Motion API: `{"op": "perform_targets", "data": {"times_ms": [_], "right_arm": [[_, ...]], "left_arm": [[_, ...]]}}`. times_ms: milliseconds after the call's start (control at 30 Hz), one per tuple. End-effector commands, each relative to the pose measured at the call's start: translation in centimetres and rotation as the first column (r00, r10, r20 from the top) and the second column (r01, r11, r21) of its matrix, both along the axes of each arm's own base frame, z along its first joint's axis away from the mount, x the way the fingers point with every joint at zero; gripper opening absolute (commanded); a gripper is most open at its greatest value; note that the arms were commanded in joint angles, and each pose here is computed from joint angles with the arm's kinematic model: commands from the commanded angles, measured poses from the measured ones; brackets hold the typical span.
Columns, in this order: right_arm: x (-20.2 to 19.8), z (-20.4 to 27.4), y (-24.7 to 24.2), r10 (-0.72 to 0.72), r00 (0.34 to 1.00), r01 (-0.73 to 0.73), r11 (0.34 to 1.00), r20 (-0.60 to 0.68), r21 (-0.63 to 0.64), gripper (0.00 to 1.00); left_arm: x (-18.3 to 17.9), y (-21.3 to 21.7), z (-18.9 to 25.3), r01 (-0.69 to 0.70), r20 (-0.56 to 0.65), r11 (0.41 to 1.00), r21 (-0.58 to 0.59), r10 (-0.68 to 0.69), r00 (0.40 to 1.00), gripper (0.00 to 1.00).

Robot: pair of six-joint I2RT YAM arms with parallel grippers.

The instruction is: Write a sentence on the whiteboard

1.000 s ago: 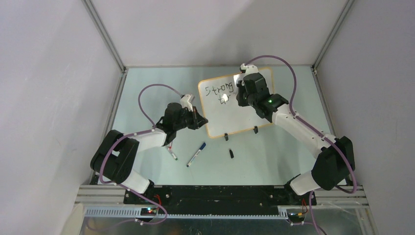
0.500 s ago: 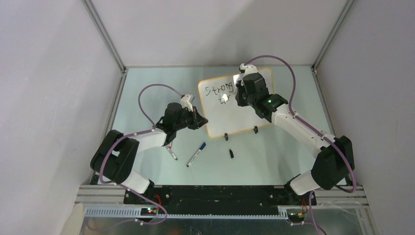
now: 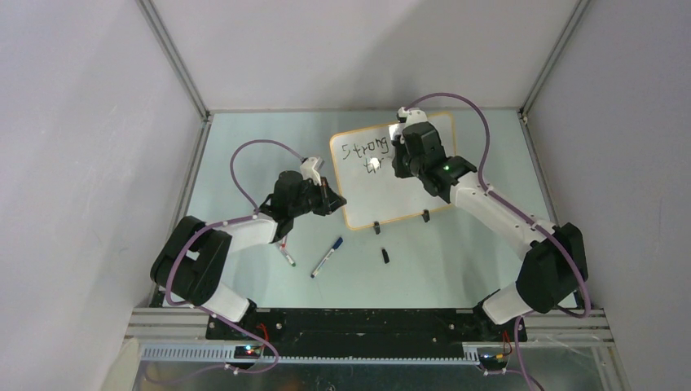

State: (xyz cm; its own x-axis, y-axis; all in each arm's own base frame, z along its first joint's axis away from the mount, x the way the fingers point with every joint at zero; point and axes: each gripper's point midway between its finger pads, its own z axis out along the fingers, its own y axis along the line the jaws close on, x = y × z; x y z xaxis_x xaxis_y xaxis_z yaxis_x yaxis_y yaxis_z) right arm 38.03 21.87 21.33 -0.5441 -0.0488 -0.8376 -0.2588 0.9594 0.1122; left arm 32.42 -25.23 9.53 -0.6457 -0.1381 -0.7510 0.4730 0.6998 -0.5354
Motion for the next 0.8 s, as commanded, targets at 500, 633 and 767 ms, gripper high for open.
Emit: {"op": "perform_targets", "data": {"times_ms": [500,633,767], "right_arm": [[0.79,0.48,0.48,-0.003,1.000,0.003,1.000,0.021,0.022,0.00],[0.68,0.27,0.62,0.007,1.000,-0.007,1.000,0.013,0.022,0.00],[0.51,0.03,0.83,0.019,1.000,-0.019,1.000,0.002,0.024,0.00]], "left_arm": [[0.31,-0.14,0.60,0.009,0.047,0.999,0.047,-0.011,0.999,0.00],[0.31,-0.13,0.67,0.009,0.049,0.999,0.046,-0.011,0.999,0.00],[0.28,-0.17,0.63,0.010,0.047,0.999,0.046,-0.012,0.999,0.00]]}}
